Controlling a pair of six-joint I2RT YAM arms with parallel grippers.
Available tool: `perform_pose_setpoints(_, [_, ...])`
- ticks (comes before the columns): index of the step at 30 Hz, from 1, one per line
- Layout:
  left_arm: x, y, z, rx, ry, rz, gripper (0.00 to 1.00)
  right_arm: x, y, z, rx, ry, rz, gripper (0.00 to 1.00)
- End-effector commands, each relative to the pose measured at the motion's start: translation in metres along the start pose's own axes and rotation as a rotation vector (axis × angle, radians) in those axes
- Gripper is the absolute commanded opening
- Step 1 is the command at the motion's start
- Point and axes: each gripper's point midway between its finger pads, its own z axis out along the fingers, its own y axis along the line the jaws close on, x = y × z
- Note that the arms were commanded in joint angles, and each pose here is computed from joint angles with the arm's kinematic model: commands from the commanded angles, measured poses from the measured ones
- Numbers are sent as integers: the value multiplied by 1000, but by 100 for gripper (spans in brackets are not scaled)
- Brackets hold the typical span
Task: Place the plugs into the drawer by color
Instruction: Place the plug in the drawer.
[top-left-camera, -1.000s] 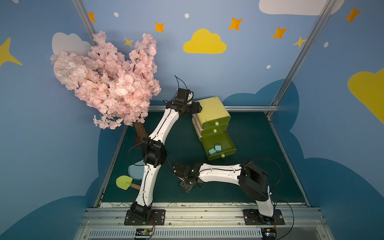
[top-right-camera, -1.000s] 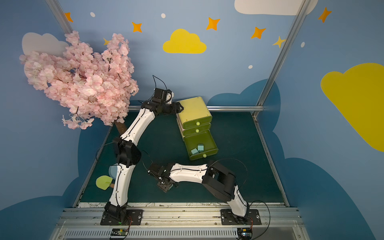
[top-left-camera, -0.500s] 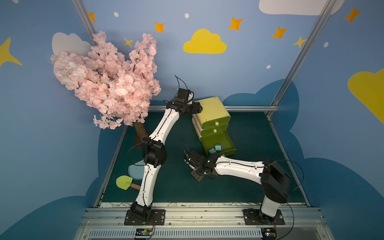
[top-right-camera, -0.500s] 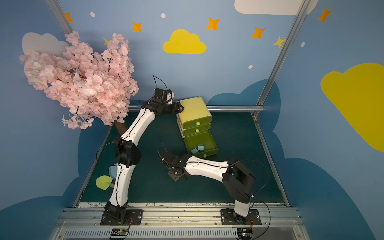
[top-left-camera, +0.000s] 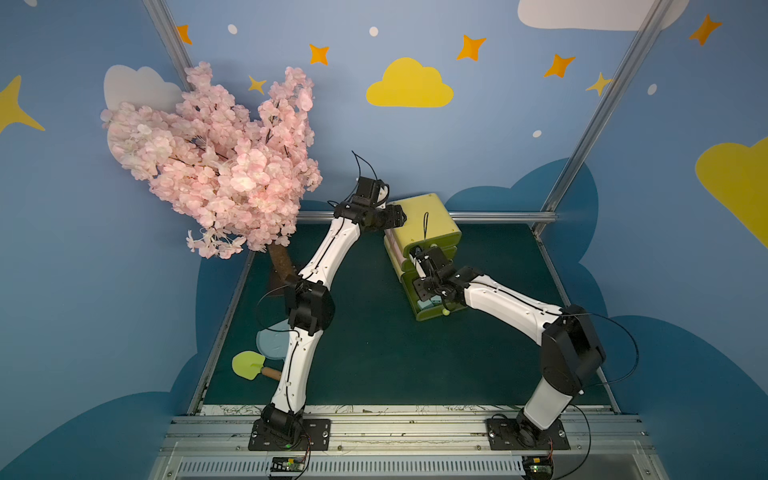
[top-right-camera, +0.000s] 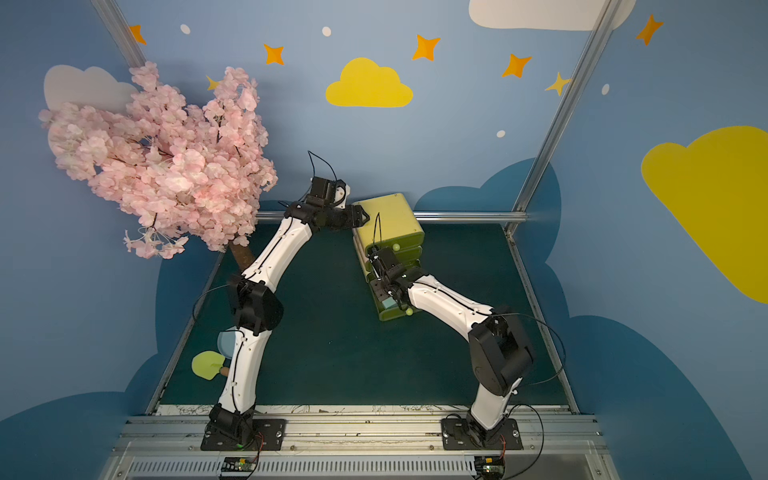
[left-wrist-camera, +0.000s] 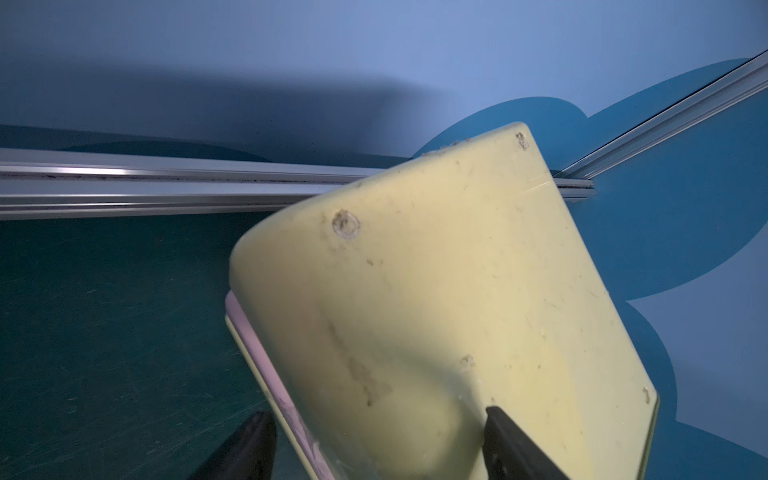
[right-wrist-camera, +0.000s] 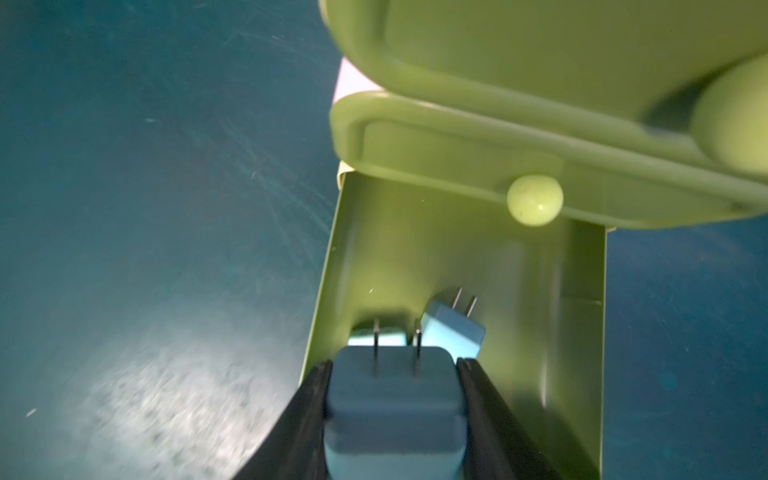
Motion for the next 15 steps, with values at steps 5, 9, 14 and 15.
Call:
perform_pose_setpoints(5, [30,22,16,-68,104,-9,80,-29,1,20,-10,-150,23,34])
perform_pose_setpoints(9, [31,22,16,-65,106,-10,80,-25,0,35,-4,-156,49,34])
perform_pose_setpoints(14, [29,22,14,-69,102,-7,80,-15,1,45,-5,-153,69,34])
perform_pose_setpoints(15, [29,22,14,-68,103,-7,80,-12,1,47,-7,-147,77,34])
